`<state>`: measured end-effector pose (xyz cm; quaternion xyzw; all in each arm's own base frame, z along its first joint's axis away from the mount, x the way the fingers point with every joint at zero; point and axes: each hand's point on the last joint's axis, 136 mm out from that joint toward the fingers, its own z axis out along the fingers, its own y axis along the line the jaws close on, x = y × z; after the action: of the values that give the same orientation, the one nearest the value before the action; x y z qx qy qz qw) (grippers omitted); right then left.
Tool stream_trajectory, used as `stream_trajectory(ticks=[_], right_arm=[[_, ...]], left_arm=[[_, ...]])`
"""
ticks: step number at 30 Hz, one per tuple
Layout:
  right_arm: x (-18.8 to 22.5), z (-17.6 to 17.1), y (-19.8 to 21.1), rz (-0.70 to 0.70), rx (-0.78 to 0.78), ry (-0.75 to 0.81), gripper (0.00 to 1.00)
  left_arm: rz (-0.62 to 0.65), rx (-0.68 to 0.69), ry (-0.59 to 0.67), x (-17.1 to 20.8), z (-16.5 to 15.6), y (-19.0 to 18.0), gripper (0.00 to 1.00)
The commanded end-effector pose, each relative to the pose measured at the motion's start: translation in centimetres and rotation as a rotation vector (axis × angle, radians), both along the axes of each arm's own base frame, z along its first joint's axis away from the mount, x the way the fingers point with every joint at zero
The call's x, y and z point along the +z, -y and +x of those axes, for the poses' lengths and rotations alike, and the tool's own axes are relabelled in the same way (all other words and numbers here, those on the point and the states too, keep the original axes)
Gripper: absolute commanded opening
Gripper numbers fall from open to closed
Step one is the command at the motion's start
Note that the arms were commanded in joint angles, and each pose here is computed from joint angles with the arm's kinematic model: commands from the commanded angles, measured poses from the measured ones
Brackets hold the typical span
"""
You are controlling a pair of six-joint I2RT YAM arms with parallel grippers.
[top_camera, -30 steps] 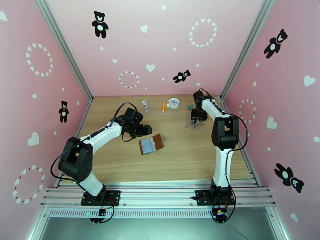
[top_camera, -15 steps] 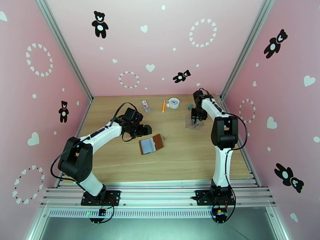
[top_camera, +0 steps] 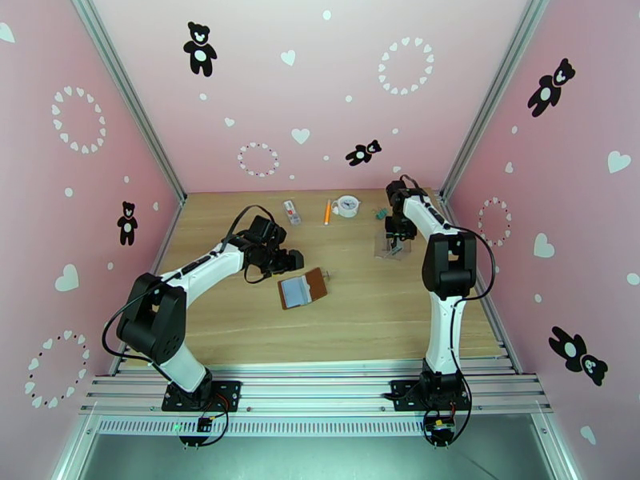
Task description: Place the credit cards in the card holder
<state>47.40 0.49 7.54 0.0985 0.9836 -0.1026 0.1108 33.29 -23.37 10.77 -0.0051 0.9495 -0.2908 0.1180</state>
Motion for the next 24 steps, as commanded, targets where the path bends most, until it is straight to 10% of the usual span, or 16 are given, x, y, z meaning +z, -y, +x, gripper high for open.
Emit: stream_trajectory(ticks=[1, 24], right_arm=[[1.77, -0.34, 0.84, -0.034, -0.025, 0.014, 0.35], [2.06, -1.28, 1.73, -0.067, -0.053, -0.015, 0.47]], left_arm=[[-0.009, -0.022, -0.011, -0.16, -0.17, 0.58, 0.79], [-0.012, -0.021, -0.008, -0.09, -0.27, 0.53, 0.8]])
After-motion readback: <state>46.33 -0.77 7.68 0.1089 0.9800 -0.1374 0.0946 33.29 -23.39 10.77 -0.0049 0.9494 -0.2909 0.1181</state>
